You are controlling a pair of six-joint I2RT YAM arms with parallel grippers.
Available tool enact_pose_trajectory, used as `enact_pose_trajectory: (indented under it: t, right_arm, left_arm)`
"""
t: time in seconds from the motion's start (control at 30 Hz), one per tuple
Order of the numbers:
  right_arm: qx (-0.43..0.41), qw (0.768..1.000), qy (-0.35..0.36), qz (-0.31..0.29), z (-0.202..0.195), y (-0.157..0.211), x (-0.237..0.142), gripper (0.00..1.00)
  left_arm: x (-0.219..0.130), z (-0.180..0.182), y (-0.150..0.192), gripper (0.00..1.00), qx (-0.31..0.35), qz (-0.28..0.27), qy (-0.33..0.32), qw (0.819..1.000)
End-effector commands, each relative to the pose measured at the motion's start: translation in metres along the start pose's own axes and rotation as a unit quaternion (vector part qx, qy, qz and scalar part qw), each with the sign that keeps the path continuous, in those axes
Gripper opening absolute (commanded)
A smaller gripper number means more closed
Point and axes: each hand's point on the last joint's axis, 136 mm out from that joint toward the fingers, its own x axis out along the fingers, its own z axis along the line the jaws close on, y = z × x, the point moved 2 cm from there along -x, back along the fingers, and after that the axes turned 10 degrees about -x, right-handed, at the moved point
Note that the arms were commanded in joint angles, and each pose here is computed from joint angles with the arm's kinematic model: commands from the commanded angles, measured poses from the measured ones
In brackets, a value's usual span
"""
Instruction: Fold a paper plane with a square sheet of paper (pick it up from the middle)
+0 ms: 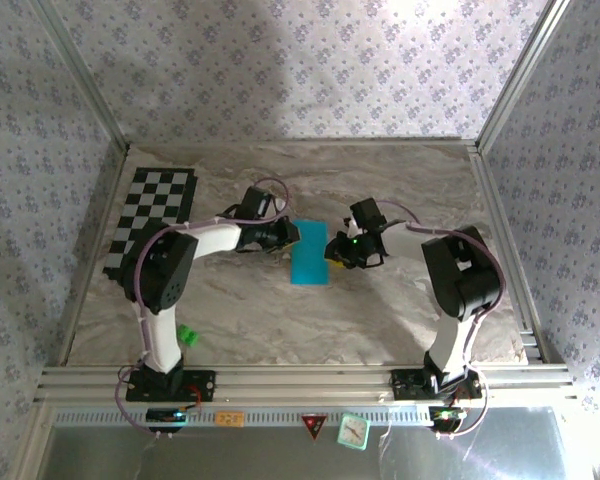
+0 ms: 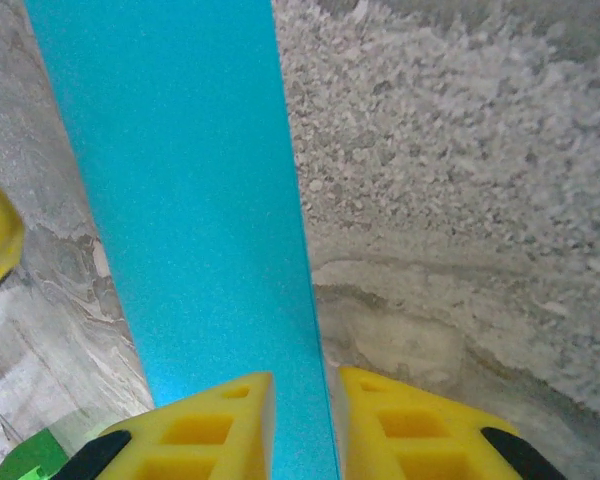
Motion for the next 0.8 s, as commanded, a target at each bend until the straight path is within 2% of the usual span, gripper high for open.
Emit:
enact_pose_trajectory:
  t: [0.0, 0.4, 0.77]
  right_arm:
    - [0.011, 1.000, -0.002, -0.001, 0.000, 0.003, -0.009, 0.26]
    - [0.019, 0.998, -0.026, 0.056, -0.004, 0.038, -0.017, 0.33]
    - [0.032, 0.995, -0.049, 0.081, 0.004, 0.052, -0.011, 0.32]
  left_arm:
    - [0.007, -0.001, 0.000, 0.12, 0.018, 0.016, -0.019, 1.000]
    - [0.028, 0.045, 0.002, 0.08, -0.058, 0.010, -0.097, 0.994]
    - [0.027, 0.058, 0.003, 0.08, -0.092, -0.005, -0.126, 0.988]
